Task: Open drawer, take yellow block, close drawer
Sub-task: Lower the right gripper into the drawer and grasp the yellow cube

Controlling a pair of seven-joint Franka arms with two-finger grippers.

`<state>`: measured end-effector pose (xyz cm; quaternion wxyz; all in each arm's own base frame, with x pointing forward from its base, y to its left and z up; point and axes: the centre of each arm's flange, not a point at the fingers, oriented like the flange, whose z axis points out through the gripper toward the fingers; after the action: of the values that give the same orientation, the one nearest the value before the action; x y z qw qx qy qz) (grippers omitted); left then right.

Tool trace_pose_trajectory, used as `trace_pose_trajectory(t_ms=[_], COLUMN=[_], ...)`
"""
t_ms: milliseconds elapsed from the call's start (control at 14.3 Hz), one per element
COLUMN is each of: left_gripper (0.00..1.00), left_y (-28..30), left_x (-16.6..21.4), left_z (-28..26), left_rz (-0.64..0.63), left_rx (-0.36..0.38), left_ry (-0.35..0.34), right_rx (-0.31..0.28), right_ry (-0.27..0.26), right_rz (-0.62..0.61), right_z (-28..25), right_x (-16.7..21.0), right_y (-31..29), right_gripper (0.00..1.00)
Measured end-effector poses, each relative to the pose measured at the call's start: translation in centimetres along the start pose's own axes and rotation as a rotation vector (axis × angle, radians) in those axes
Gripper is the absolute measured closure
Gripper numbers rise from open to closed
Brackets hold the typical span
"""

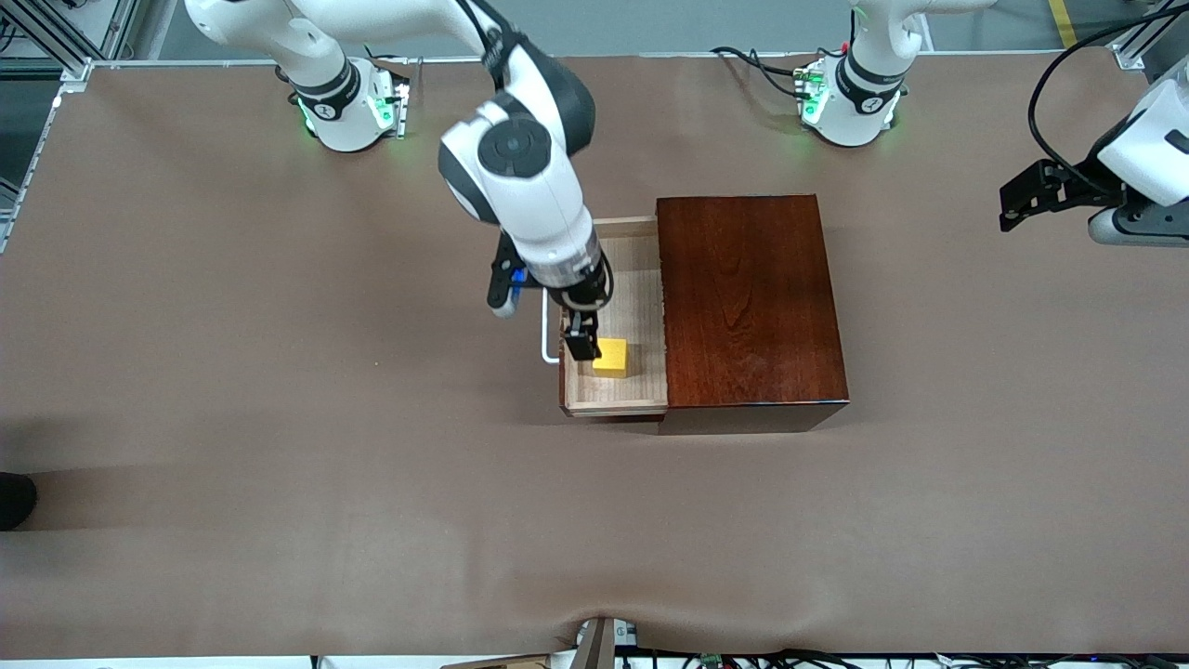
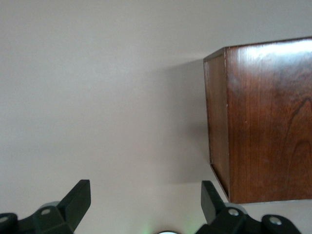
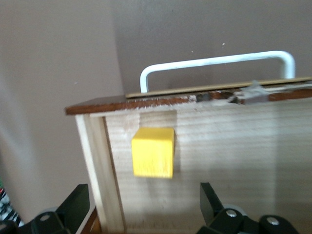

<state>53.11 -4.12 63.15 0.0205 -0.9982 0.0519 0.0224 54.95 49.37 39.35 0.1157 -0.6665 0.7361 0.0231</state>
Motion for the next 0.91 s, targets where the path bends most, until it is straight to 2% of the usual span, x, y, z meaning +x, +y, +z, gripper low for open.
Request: trace_pose_trajectory(t_ms=[279, 489, 838, 908], left_gripper=[0.00, 0.00, 0.00, 0.00], left_y=[0.0, -0.3, -0.7, -0.7], left_x=[0.0, 0.0, 0.0, 0.1], left_z=[0.3, 0.4, 0.8, 0.9], left_rz=[0.000, -0.010, -0.018, -0.018], left_rx=[-0.005, -0.036, -0.039, -0.039], left_ry=[-0.007, -0.009, -0.017, -0.018], right_rx=[-0.027, -0.027, -0.050, -0.050], right_ry=[0.034, 0.030, 0.004, 0.002], right_rz=[0.010, 0.012, 0.015, 0.008], right_z=[5.4, 7.1, 8.4, 8.5], right_x=[0.9, 0.9, -0.2, -0.6], right_y=[-0.1, 0.0, 1.4, 1.8], right_gripper=[0.00, 0.00, 0.00, 0.07])
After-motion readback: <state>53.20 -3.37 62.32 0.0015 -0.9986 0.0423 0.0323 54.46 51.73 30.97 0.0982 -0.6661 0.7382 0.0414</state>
